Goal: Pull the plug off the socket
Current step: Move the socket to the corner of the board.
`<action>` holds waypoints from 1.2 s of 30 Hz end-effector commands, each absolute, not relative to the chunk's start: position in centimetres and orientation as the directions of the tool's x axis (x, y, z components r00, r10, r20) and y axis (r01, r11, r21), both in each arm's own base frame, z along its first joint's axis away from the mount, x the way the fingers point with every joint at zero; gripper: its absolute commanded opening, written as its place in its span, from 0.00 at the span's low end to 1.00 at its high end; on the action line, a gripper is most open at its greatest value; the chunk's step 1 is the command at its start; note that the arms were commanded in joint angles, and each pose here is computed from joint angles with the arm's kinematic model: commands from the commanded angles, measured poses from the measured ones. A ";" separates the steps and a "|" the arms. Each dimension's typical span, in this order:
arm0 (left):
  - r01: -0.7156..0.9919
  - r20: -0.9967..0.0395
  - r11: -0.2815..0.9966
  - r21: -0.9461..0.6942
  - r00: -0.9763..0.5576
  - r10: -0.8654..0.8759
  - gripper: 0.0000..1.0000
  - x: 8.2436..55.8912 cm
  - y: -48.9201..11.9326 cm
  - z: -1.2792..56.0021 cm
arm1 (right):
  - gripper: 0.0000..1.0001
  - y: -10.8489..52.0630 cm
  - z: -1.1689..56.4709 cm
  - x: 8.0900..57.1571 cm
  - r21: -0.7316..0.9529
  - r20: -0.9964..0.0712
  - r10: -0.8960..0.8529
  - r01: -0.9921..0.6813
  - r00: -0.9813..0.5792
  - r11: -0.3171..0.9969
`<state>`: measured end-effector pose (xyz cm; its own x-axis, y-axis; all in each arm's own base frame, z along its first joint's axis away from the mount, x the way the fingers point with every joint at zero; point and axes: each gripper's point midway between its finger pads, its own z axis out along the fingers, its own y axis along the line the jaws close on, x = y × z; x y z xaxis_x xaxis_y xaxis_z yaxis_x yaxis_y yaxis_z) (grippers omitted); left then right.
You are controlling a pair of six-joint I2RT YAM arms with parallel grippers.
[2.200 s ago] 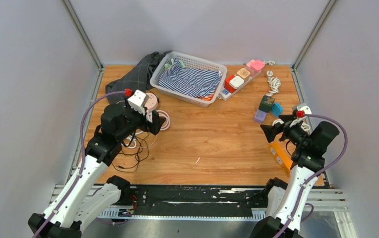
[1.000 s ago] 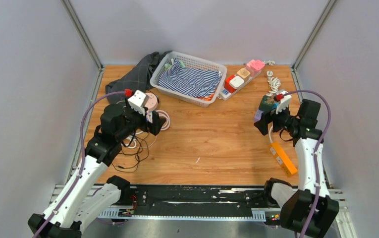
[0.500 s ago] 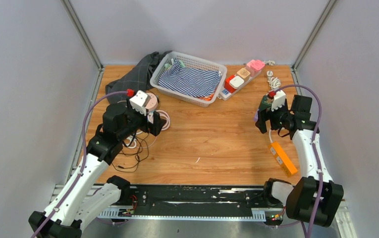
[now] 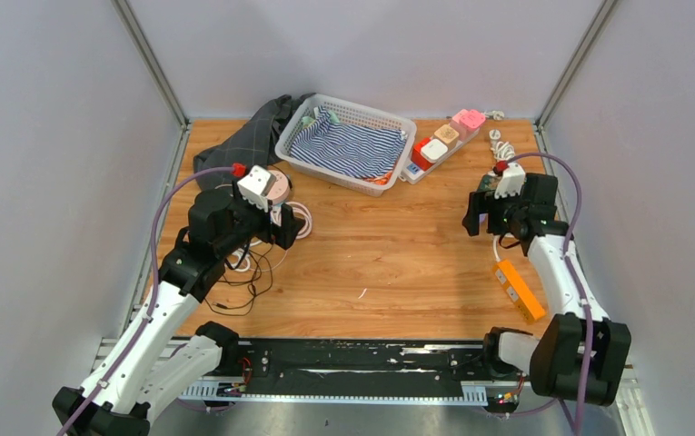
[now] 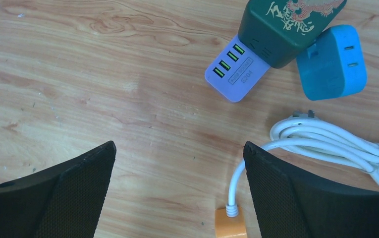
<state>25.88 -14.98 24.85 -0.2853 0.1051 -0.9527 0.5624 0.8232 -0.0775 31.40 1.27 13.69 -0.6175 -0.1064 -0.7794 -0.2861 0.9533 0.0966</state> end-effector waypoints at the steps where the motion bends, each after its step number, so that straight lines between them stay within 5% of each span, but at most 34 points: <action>1: 0.582 -0.957 0.808 -0.092 -0.276 0.090 1.00 25.3 -15.4 25.6 | 1.00 0.6 12.0 32.9 0.063 -0.746 -0.029 -0.113 -0.666 0.992; 7: 0.587 -0.956 0.803 -0.100 -0.280 0.086 1.00 25.2 -15.6 25.5 | 1.00 -1.4 9.3 35.8 -0.054 -0.650 0.043 0.103 -0.759 0.993; 11: 0.574 -0.951 0.813 -0.094 -0.293 0.097 1.00 25.6 -15.4 25.0 | 0.96 -0.9 7.8 37.6 -0.107 -0.592 0.021 0.104 -0.806 0.989; 25: 0.552 -0.924 0.829 -0.092 -0.358 0.136 1.00 26.4 -15.2 23.1 | 0.87 -2.2 5.0 38.6 -0.177 -0.597 0.062 0.207 -0.800 0.962; 33: 0.563 -0.926 0.821 -0.099 -0.353 0.130 1.00 26.3 -15.5 23.3 | 0.69 -1.4 4.5 40.1 -0.140 -0.597 0.070 0.189 -0.799 0.972; 36: 0.571 -0.926 0.814 -0.108 -0.356 0.127 1.00 26.3 -15.7 23.4 | 0.51 -1.0 3.8 40.3 -0.124 -0.564 0.054 0.150 -0.824 0.981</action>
<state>26.38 -15.21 22.42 -0.3732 0.1270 -0.9190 0.5480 0.8295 -0.1079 39.10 -1.77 3.81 -0.8188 0.0607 -0.5709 0.1760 0.9731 -0.1490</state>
